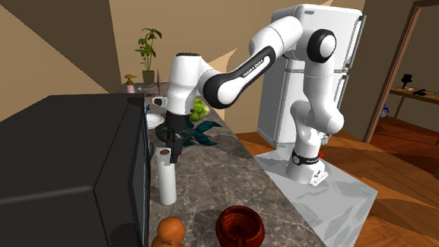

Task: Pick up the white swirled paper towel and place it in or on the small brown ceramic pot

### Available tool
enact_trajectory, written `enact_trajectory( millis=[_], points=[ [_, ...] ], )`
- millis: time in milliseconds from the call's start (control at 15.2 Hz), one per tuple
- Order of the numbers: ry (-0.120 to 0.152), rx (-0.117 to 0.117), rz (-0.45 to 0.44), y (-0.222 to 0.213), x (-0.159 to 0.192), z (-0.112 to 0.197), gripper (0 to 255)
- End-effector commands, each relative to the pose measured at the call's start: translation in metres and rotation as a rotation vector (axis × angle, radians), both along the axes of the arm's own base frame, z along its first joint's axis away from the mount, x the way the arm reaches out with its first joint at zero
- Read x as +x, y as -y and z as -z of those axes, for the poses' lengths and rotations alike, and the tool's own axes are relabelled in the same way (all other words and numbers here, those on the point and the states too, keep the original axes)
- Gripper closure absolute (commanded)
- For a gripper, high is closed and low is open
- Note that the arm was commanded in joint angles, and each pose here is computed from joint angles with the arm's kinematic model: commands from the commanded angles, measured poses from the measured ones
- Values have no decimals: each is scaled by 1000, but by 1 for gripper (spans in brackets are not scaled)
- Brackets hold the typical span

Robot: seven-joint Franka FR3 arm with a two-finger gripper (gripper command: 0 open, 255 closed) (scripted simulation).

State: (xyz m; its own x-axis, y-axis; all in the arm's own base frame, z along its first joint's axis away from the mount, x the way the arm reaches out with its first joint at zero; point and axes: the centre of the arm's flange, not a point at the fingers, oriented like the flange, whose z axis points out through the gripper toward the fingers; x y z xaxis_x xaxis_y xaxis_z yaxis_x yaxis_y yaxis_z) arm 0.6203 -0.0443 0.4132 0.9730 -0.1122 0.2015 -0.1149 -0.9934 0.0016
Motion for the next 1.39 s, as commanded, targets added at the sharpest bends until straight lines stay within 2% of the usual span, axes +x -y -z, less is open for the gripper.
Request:
enact_trajectory(
  millis=[0, 66, 132, 726, 1320],
  points=[
    [0, 0, 0, 0, 0, 0, 0],
    [0, 0, 0, 0, 0, 0, 0],
    [0, 0, 0, 0, 0, 0, 255],
    [0, 0, 0, 0, 0, 0, 255],
    [0, 0, 0, 0, 0, -47, 255]
  ],
)
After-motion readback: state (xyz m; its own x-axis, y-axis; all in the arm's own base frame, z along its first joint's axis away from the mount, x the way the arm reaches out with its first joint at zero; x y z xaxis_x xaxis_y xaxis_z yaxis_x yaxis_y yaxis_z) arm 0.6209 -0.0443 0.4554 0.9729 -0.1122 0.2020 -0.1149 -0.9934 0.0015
